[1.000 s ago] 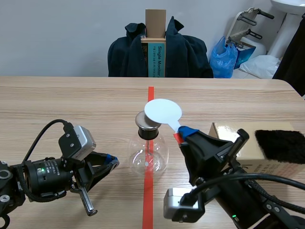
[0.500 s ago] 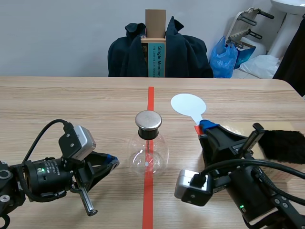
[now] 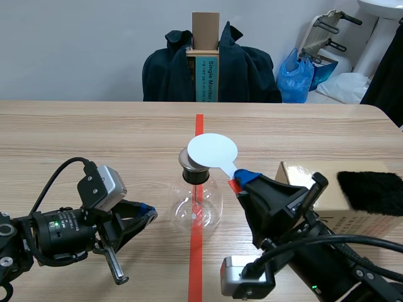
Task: Do the electroscope experiment.
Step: 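Move the plate toward and away from the electroscope, then hold the plate still at the electroscope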
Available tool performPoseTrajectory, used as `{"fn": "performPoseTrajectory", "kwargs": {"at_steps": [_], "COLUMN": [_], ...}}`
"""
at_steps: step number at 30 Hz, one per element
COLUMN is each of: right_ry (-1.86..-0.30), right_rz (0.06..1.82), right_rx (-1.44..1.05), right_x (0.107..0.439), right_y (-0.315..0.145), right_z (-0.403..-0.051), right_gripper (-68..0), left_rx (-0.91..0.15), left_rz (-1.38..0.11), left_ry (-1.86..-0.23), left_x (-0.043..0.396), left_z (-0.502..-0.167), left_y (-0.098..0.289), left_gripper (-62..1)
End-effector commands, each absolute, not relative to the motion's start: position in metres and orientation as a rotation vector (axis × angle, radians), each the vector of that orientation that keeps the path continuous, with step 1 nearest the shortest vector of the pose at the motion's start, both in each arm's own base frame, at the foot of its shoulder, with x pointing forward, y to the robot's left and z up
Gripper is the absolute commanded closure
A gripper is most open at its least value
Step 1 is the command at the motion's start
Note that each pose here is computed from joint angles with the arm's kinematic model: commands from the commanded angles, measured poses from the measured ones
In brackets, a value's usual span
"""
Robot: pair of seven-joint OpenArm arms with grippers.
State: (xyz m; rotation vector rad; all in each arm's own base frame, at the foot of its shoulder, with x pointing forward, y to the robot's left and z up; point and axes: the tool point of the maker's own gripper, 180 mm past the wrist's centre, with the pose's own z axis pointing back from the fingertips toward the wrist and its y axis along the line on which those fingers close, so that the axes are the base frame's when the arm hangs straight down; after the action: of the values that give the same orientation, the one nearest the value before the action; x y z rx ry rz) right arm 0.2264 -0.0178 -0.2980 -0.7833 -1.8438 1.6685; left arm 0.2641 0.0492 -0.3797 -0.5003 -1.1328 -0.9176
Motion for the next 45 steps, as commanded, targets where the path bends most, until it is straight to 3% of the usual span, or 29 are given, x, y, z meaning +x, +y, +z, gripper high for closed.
{"fn": "performPoseTrajectory", "kwargs": {"at_steps": [1, 45], "right_ry": [-1.888, -1.93], "right_rz": [1.672, 1.716], "right_rx": [-0.811, -0.767], "right_x": [0.229, 0.2207], "right_y": [-0.0173, -0.0095], "right_z": [-0.2875, -0.2879], "right_gripper": [-0.8, -0.8], "left_rx": [-0.512, -0.512], "left_rz": [-0.906, -0.906], "left_ry": [-1.177, -1.177], "left_x": [0.2701, 0.2701], "left_z": [-0.3686, -0.3686], "left_y": [0.0461, 0.0461], "left_gripper": [-1.9, -1.9]}}
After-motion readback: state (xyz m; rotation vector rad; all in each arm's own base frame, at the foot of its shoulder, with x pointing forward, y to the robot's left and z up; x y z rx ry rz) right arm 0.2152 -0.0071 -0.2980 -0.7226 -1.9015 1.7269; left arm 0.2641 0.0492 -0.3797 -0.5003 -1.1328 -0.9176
